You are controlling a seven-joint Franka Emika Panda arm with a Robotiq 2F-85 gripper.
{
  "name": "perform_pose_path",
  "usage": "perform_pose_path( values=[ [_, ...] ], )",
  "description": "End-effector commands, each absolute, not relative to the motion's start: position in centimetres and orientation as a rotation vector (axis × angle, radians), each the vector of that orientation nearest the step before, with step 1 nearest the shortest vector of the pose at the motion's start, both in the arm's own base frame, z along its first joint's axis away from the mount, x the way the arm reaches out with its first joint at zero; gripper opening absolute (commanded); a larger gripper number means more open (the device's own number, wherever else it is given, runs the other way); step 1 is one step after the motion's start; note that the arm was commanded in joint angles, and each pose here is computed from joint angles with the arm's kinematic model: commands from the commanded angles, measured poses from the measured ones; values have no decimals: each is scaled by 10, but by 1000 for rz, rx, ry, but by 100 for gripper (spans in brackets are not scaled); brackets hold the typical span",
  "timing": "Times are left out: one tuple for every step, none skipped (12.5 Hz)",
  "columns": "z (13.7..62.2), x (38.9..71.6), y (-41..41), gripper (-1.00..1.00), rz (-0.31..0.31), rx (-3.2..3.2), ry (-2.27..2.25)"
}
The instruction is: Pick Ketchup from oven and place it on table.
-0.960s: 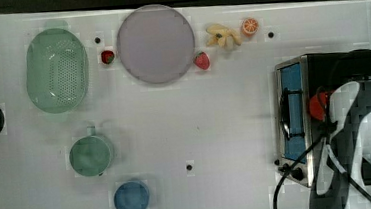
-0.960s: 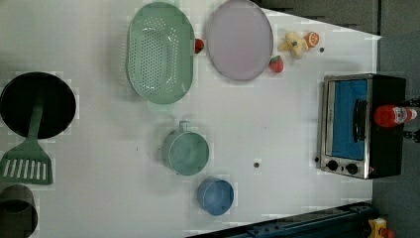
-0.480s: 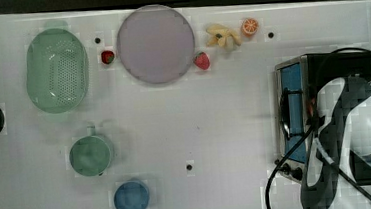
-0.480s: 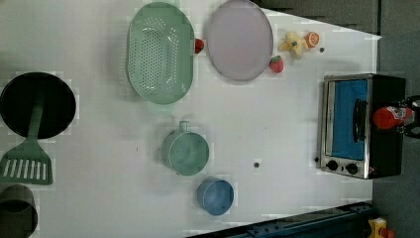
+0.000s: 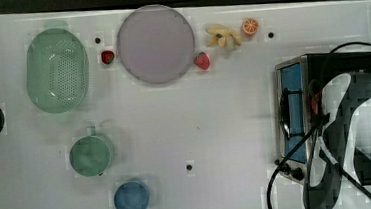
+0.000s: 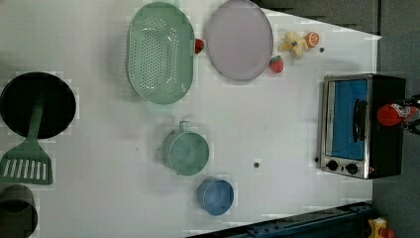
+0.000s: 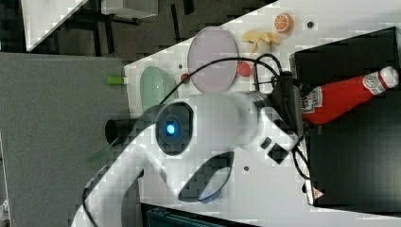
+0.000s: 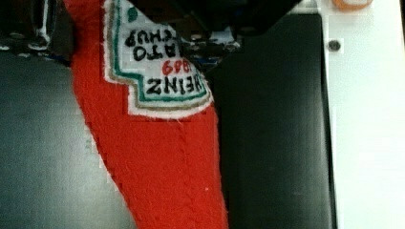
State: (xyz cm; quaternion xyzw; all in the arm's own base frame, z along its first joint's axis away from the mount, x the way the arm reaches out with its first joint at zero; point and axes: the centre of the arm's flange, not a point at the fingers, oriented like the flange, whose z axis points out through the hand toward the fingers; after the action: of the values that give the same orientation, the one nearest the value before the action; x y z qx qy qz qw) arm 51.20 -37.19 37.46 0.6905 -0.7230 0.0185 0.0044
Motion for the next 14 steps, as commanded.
perform_pose_path(
  values=[
    [478,535,-352,27,216,2256,-2165],
    [505,540,-336,26,202,2296,-2119],
    [531,547,-315,27,196,2341,-2069],
    [555,554,-290,27,193,2395,-2017],
    [575,561,-259,26,189,2459,-1955],
    [590,567,-225,27,173,2530,-1891],
    [598,571,-188,27,140,2599,-1818],
    [602,574,-152,27,91,2660,-1738],
    [603,575,-119,27,38,2708,-1660],
    [600,578,-90,26,-10,2746,-1585],
    [594,580,-62,27,-44,2780,-1514],
    [586,581,-37,27,-71,2808,-1451],
    [576,582,-15,27,-100,2829,-1394],
    [563,580,2,26,-136,2839,-1349]
  ],
)
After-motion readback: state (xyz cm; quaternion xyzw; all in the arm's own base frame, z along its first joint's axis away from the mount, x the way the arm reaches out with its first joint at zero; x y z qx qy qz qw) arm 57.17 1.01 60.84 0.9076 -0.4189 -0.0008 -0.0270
